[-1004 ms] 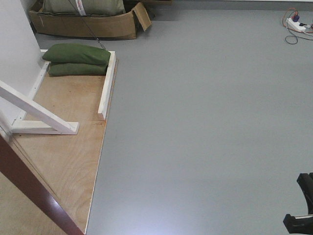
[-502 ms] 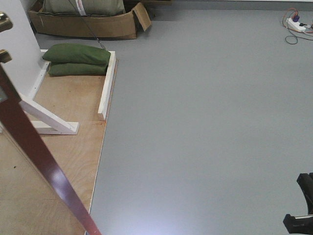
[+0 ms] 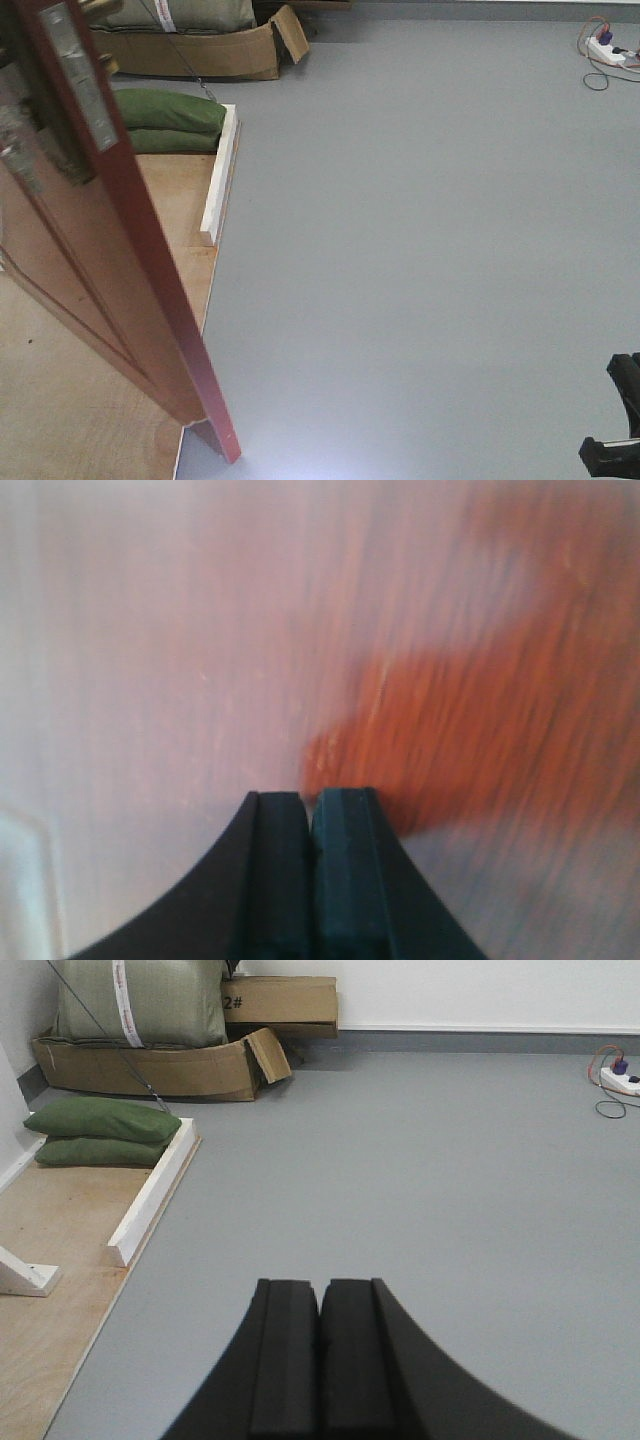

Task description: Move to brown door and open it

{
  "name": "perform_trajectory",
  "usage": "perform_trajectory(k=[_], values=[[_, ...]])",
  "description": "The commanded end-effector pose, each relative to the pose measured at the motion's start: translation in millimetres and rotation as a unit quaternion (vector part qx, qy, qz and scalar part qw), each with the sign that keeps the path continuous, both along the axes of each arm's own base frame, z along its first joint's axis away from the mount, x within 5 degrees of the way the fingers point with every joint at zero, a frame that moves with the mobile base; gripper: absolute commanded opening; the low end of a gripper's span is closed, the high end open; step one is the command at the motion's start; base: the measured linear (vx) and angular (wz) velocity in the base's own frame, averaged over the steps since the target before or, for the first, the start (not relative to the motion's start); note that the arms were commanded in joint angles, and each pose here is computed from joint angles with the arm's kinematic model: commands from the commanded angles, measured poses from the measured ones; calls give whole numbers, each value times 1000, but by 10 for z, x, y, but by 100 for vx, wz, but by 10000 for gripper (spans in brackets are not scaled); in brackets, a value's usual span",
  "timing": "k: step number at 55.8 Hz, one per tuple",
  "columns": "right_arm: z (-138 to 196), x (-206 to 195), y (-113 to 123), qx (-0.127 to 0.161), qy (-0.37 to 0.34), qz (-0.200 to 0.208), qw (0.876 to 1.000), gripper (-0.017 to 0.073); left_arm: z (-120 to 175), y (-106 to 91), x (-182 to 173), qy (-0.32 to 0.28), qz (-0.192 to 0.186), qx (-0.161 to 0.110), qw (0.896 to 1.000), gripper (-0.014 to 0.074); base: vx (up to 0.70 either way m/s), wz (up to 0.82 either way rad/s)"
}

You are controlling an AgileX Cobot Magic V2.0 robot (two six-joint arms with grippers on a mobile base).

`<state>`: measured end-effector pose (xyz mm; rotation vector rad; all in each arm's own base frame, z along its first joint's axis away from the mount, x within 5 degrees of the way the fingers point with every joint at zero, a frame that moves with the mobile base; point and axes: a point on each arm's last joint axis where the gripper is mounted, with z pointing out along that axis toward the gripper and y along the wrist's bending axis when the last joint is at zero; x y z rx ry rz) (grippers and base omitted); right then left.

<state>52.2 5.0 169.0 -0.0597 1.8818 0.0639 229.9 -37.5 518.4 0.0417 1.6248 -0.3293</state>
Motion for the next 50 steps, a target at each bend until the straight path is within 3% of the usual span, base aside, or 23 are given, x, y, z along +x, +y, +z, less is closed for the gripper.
perform_trajectory(k=[1,22,31,37,38,50], values=[[55,17,-4,-5,-39,0,999,0,120,-73,91,-59,-5,-22,998,136,0,0],[55,17,-4,-5,-39,0,999,0,-45,-235,652,-119,9,-49,992,136,0,0],[55,17,-4,-5,-39,0,999,0,-54,-231,720,-138,18,-54,989,136,0,0],[60,18,-4,-5,-42,-1,999,0,-44,-228,707,-145,21,-28,989,136,0,0],[60,18,-4,-5,-42,-1,999,0,-37,-227,702,-152,24,-2,988,136,0,0],[61,18,-4,-5,-42,-1,999,0,-66,-237,707,-137,19,5,990,136,0,0]])
